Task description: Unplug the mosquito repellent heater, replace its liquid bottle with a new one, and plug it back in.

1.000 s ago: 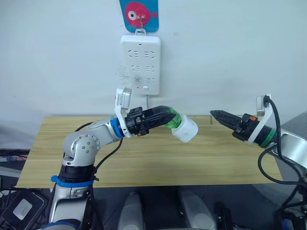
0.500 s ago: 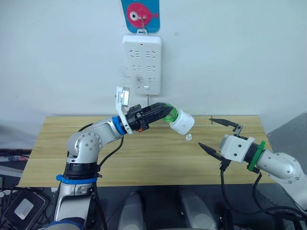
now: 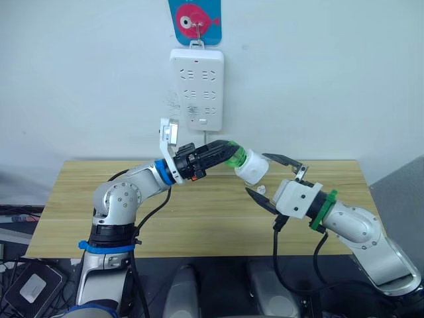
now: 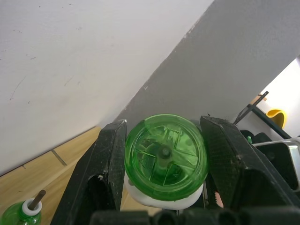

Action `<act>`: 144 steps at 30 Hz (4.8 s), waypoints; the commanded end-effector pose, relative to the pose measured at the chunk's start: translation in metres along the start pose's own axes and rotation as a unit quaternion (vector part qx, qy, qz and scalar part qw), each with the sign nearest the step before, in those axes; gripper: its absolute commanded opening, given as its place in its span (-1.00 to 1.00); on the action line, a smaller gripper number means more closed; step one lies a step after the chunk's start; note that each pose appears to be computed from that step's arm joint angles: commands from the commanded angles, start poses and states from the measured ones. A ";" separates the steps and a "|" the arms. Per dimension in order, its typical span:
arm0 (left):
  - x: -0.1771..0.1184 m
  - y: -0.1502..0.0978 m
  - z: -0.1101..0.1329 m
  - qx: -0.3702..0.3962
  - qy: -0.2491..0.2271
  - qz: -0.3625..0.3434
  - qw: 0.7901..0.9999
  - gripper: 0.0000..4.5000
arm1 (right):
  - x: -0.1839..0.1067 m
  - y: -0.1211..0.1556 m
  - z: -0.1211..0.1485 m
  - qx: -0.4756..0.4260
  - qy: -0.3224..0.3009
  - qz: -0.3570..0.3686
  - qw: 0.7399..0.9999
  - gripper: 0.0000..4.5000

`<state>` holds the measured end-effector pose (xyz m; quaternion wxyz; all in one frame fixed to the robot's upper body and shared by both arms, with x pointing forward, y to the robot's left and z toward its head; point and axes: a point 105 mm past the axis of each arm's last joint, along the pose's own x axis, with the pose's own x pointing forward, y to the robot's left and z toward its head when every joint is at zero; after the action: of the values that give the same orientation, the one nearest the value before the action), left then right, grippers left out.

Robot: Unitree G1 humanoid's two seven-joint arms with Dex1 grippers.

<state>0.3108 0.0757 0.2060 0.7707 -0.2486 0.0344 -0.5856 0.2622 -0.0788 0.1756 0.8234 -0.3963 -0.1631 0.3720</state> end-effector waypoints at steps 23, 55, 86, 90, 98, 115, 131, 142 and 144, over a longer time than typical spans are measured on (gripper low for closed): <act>-0.019 -0.010 -0.006 0.090 0.165 -0.007 0.982 0.82 | -0.002 -0.019 -0.008 -0.099 -0.004 0.000 0.995 0.30; -0.001 -0.005 -0.016 0.130 0.204 -0.010 0.970 0.13 | 0.002 -0.010 0.006 -0.172 -0.060 0.049 0.982 0.30; -0.017 -0.012 -0.040 0.488 0.097 -0.127 0.858 0.01 | -0.068 -0.045 -0.021 0.660 0.033 0.189 0.727 1.00; -0.019 -0.023 -0.051 0.485 0.094 -0.166 0.853 0.01 | -0.058 -0.068 0.003 0.649 -0.011 0.197 0.735 0.58; -0.011 -0.038 -0.052 0.494 0.067 -0.203 0.843 0.01 | -0.024 -0.064 0.032 0.648 -0.046 0.238 0.722 -0.71; 0.000 -0.062 -0.046 0.535 0.018 -0.235 0.811 0.01 | -0.008 -0.036 0.015 0.672 0.017 0.278 0.687 -1.00; 0.011 -0.068 -0.033 0.558 -0.005 -0.228 0.798 0.01 | -0.005 -0.023 -0.007 0.689 0.078 0.270 0.668 -1.00; 0.009 -0.034 -0.024 0.541 0.005 -0.101 0.835 0.01 | -0.016 -0.096 0.019 0.654 -0.061 0.149 0.739 -0.84; 0.010 -0.026 -0.022 0.541 -0.008 -0.061 0.839 0.01 | -0.023 -0.098 0.018 0.657 -0.071 0.102 0.744 -0.62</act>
<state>0.2798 0.0520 0.1957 0.7265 0.2059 -0.2961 -0.5849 0.2907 -0.1230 0.2508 0.8132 0.2509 0.1427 0.5055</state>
